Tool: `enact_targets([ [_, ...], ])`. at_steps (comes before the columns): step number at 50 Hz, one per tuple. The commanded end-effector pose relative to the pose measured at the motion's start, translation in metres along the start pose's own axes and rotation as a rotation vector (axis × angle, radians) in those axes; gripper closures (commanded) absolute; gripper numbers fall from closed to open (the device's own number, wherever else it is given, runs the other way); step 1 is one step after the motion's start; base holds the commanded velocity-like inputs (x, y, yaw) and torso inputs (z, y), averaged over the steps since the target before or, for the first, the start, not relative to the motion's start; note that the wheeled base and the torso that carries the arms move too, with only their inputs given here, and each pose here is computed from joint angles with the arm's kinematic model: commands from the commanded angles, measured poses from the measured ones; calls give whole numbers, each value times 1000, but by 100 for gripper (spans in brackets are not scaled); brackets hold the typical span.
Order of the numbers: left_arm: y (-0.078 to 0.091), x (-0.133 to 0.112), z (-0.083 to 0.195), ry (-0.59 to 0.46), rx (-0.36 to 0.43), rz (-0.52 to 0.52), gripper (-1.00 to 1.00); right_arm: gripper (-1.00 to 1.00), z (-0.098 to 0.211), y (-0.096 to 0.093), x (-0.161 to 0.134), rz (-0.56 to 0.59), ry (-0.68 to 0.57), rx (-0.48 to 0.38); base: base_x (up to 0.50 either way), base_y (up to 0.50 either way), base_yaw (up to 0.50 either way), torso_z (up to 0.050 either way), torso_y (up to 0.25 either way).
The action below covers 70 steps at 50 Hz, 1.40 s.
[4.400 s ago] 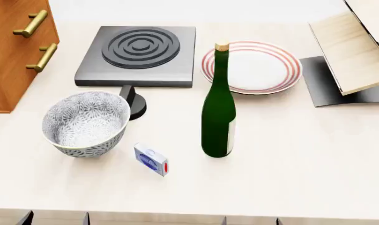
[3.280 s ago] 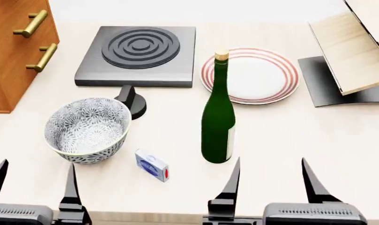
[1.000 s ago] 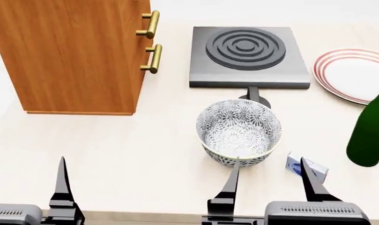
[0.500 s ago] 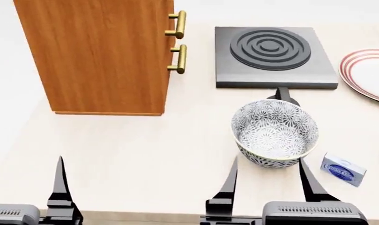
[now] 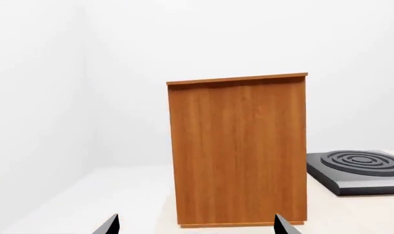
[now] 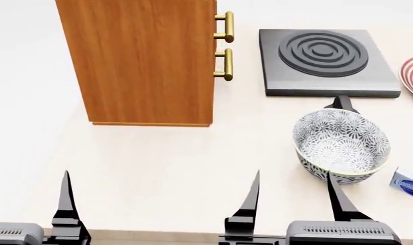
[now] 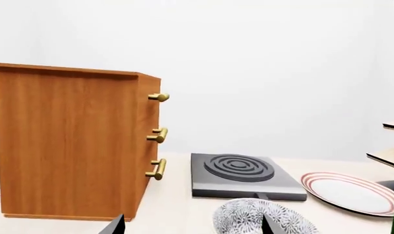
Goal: Put the bowl on the top of the cabinet.
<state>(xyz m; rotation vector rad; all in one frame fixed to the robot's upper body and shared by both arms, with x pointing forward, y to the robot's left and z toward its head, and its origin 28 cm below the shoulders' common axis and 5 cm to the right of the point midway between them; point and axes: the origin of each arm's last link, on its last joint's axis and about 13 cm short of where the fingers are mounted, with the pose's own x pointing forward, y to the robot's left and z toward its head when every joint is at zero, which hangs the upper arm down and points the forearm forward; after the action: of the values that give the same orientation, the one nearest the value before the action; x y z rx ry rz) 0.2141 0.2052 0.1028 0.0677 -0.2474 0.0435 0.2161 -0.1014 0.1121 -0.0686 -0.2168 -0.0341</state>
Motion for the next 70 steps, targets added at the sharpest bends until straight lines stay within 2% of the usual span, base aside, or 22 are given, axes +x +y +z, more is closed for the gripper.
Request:
enact_targets([
  [1, 1, -1, 0, -1, -4, 4, -100, -100, -1, 2, 0, 9, 3, -16, 0, 219, 0, 0, 0],
  [22, 1, 0, 0, 1, -5, 5, -100, -100, -1, 1, 0, 16, 6, -4, 7, 81, 0, 0, 0],
  [38, 1, -1, -1, 1, -7, 4, -100, -100, -2, 1, 0, 6, -4, -10, 437, 138, 0, 0, 0],
  [57, 0, -1, -1, 2, -2, 1, -100, -100, -2, 1, 0, 4, 8, -10, 27, 8, 0, 0, 0],
  [70, 0, -1, -1, 1, -2, 0, -100, -100, -3, 1, 0, 0, 4, -15, 441, 84, 0, 0, 0],
])
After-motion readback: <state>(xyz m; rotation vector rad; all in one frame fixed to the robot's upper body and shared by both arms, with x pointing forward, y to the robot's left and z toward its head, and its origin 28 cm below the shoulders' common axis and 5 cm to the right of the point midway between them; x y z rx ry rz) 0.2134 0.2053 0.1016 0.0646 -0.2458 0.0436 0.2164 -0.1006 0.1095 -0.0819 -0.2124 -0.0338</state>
